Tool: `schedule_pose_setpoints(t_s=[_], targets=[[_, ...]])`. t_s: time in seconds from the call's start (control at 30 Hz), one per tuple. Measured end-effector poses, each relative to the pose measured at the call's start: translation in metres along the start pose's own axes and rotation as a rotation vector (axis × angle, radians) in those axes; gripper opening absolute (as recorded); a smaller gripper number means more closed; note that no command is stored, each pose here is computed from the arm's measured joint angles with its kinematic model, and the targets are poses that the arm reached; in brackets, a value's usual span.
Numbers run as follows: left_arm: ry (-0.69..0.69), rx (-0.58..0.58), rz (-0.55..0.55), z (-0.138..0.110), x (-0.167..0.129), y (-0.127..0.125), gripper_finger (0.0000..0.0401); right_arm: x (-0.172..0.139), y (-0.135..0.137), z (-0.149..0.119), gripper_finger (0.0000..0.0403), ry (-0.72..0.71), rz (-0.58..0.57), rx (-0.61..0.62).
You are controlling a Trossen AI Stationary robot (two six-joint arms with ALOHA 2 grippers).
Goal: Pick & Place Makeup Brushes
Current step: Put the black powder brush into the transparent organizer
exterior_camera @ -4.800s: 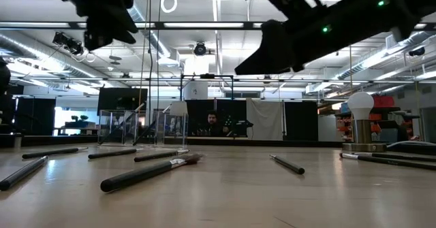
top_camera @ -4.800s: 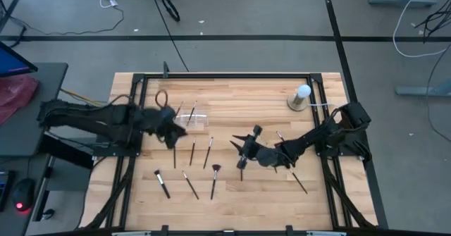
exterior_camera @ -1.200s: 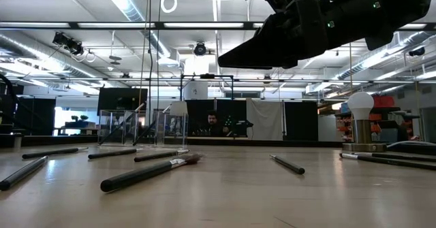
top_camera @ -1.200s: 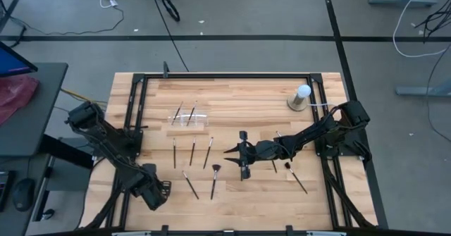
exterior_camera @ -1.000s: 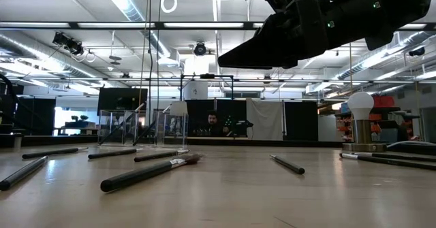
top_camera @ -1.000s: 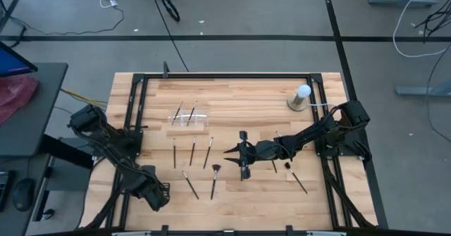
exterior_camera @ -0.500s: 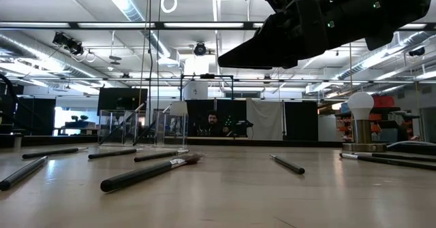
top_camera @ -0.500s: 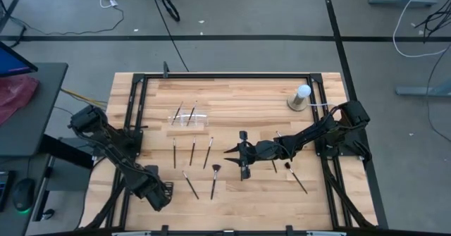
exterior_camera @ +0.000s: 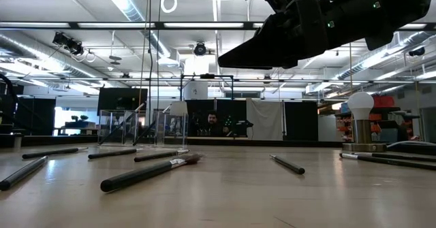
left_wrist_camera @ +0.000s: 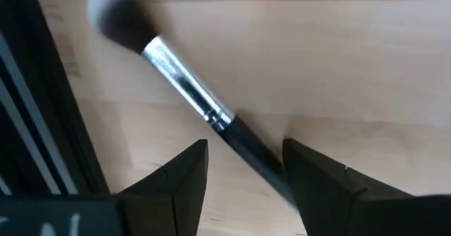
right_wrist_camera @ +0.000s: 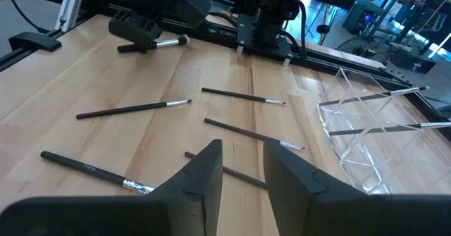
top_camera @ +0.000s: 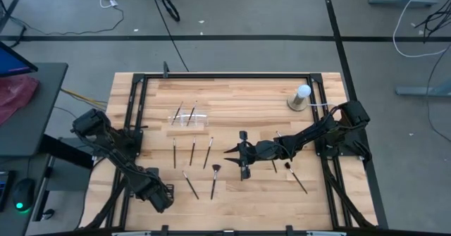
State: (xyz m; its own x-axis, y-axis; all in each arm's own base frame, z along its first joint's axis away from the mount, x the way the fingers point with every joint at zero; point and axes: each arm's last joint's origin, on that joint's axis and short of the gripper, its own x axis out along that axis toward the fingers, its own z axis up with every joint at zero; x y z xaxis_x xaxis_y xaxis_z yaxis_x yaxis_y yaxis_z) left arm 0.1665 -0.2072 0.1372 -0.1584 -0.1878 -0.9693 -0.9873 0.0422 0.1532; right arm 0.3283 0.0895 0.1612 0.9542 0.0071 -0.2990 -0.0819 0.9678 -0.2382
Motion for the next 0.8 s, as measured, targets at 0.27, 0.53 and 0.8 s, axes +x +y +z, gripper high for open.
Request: schedule_pose_setpoints(t_s=[0.27,0.53,0.8], targets=[[-0.050,0.017,-0.032,0.0004,0.0038,-0.0011,0.0195,0.0000,0.0000,0.0000,0.0107,0.000,0.000,0.000],[-0.124,0.056,-0.072,0.0020,0.0045,0.0005,0.0183,0.0000,0.0000,0.0000,0.0107,0.000,0.000,0.000],[-0.210,0.101,-0.121,0.0023,0.0053,0.0035,0.0108,0.0000,0.0000,0.0000,0.0107,0.000,0.000,0.000]])
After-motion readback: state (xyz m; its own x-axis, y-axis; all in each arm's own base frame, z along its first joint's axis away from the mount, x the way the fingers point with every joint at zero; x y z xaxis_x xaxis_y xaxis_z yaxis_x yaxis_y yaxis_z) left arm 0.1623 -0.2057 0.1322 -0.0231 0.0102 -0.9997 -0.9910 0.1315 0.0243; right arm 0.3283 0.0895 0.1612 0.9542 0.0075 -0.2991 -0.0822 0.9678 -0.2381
